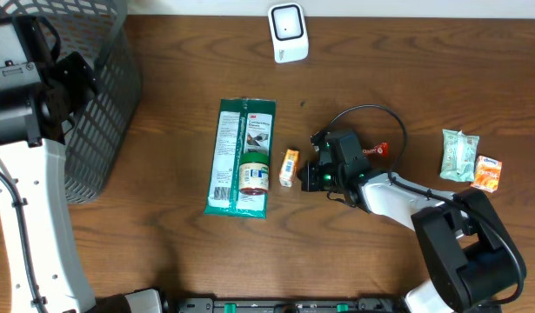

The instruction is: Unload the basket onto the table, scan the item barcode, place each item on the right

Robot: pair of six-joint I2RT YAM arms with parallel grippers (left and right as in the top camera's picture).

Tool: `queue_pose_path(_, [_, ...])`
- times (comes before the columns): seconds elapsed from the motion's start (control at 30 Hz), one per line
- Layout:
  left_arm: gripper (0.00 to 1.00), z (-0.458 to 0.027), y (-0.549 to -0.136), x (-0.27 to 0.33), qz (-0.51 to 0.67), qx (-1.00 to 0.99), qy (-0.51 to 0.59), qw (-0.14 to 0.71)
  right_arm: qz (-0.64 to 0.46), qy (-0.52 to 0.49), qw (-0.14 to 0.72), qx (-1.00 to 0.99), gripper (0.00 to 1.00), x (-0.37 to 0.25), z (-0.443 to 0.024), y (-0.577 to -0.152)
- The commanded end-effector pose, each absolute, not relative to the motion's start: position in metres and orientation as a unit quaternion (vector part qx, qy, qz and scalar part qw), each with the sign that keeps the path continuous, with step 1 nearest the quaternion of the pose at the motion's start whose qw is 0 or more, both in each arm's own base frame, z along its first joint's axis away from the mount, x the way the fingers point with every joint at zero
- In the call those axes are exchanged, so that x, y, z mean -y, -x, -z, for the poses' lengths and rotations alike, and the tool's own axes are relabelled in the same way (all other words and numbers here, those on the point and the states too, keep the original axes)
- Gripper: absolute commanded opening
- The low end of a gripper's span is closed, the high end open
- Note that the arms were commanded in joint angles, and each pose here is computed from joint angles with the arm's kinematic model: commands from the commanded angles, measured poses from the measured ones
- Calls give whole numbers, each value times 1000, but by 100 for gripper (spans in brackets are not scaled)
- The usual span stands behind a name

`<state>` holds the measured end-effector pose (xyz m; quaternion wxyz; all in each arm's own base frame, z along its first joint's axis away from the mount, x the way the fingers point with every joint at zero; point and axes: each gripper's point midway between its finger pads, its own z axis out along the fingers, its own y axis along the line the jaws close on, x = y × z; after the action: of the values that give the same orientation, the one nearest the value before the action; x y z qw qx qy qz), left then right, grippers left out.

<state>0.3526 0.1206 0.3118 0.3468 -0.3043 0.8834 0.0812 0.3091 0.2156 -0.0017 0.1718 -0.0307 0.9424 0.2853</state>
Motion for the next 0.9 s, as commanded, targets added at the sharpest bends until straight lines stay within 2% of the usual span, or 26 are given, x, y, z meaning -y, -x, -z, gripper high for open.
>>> queue_pose_path(0.0, [93,-315,-351,-124,-89,-882,304,349,-270,33,168,-948,1,-211,9,-306])
queue_pose_path(0.77, [92,-315,-351,-124,-89,-882,304,349,-256,3,146,-956,1,-191,16,-304])
queue_pose_path(0.87, [93,-315,-351,-124,-89,-882,304,349,-264,1,140,-954,5,-191,16,-303])
